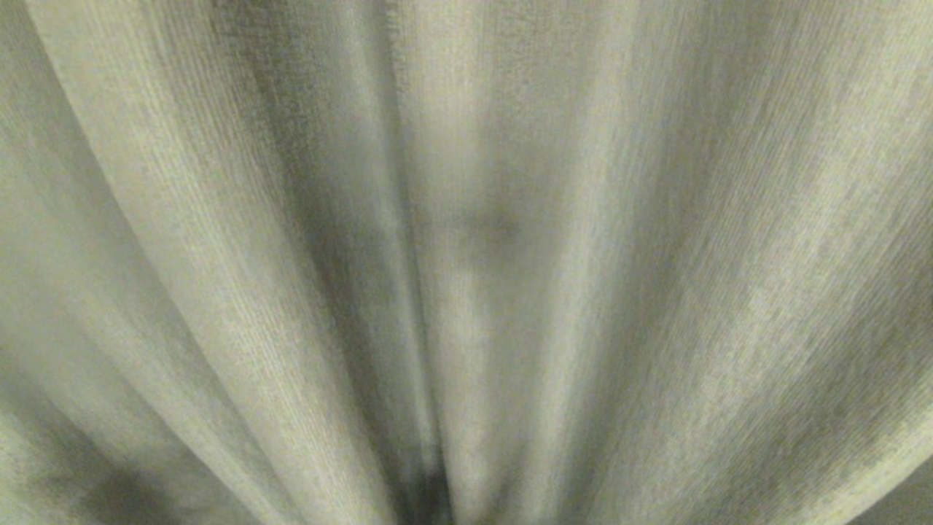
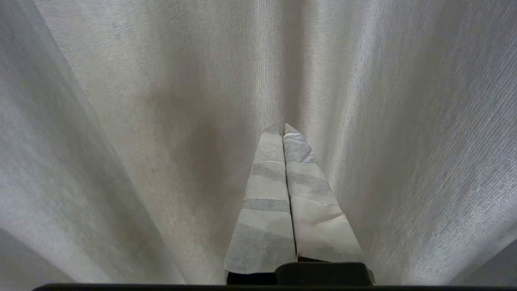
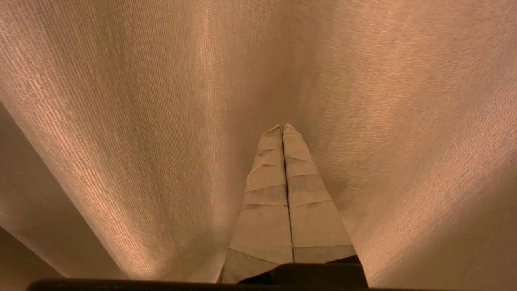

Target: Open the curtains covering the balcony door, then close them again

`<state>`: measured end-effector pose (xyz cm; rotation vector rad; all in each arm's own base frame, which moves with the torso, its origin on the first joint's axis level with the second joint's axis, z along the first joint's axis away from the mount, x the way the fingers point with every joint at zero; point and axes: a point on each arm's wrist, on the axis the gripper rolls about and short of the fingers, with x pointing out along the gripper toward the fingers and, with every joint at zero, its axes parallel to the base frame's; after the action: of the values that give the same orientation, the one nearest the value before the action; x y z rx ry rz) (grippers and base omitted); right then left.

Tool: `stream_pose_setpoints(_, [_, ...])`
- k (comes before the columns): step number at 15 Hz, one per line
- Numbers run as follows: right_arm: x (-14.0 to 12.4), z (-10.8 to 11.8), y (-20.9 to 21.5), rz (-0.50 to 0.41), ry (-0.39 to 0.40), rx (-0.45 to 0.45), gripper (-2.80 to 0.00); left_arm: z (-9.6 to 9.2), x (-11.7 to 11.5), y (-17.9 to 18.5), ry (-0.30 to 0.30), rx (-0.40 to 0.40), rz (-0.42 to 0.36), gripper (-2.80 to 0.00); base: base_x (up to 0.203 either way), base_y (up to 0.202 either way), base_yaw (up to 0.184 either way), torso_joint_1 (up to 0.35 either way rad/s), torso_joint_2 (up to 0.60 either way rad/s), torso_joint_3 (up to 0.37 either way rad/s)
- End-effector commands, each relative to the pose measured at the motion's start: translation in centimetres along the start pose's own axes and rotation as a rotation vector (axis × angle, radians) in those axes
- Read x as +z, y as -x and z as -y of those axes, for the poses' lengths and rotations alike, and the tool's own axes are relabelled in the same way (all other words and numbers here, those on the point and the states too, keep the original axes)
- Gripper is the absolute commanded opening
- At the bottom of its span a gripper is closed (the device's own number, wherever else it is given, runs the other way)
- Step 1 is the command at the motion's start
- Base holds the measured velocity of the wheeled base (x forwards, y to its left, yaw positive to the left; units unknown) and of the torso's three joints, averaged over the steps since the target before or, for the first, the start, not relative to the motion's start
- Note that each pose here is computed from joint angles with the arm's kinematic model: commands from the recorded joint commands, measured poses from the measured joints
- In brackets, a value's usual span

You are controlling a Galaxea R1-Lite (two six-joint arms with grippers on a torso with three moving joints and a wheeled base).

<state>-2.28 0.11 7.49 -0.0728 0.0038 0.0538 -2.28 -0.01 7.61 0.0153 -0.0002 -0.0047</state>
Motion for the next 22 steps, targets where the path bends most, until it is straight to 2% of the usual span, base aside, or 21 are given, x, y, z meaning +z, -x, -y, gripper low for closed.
stream_pose_setpoints(1, [0.00, 0.00, 0.00, 0.001, 0.001, 0.002, -2.80, 0.00, 0.00, 0.02, 0.002, 0.000, 0.003, -2.80, 0.000, 0.000, 0.000, 0.000, 0.00, 0.000])
stream_pose_setpoints(13, [-0.01, 0.00, 0.00, 0.000, 0.001, 0.002, -2.80, 0.00, 0.00, 0.02, 0.002, 0.000, 0.003, -2.80, 0.000, 0.000, 0.000, 0.000, 0.00, 0.000])
stream_pose_setpoints(22, [-0.01, 0.00, 0.00, 0.000, 0.001, 0.001, -2.80, 0.00, 0.01, 0.02, 0.023, 0.003, 0.004, -2.80, 0.000, 0.000, 0.000, 0.000, 0.00, 0.000])
